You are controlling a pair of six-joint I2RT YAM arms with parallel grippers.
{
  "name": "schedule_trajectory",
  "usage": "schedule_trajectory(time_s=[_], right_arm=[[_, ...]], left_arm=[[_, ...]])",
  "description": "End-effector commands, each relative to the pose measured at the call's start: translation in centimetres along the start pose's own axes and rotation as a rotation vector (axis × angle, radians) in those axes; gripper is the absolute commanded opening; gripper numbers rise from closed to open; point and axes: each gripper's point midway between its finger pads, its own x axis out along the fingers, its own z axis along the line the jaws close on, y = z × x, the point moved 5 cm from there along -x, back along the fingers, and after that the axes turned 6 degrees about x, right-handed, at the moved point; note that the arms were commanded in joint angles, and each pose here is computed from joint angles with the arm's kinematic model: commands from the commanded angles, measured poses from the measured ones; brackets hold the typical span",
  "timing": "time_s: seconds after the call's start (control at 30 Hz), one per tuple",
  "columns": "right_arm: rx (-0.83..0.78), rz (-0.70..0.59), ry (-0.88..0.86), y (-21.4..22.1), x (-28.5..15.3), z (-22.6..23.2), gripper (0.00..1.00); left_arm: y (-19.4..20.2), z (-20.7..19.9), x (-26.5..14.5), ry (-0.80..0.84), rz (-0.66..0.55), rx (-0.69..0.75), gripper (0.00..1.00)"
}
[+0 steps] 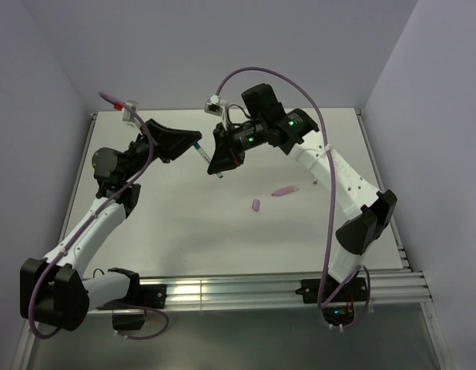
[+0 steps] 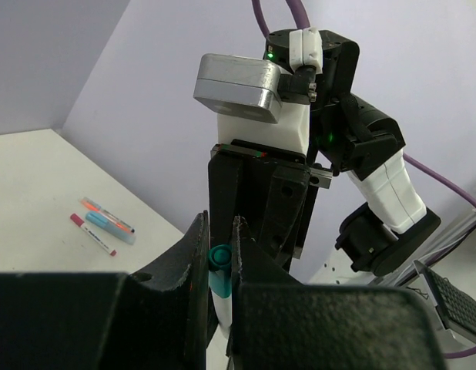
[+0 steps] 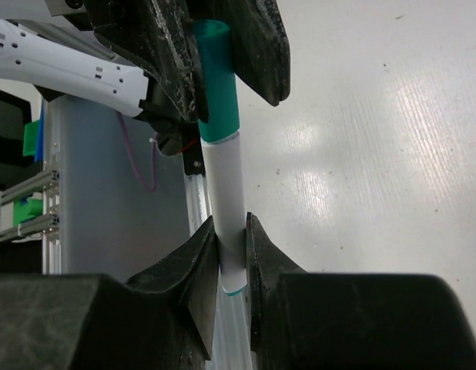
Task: Insert the pens into the pen caps
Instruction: Press the pen cap onto the pen.
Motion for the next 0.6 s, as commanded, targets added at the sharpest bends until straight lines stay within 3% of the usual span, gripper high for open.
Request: schedule_trajectory(time_s=[0.0,0.57], right_arm=[[-0.451,-0.479,0.111,-11.9,-5.1,2.9,0.0],[-0.453,-0.495,0.092,-12.9,-4.8,2.9,0.0]], left_arm=[[8.5,-3.5,-2.8,0.224,0.457,-0.249,0.0],[9.8,-4.4,-3.1,0.255,0.453,-0.302,0.0]])
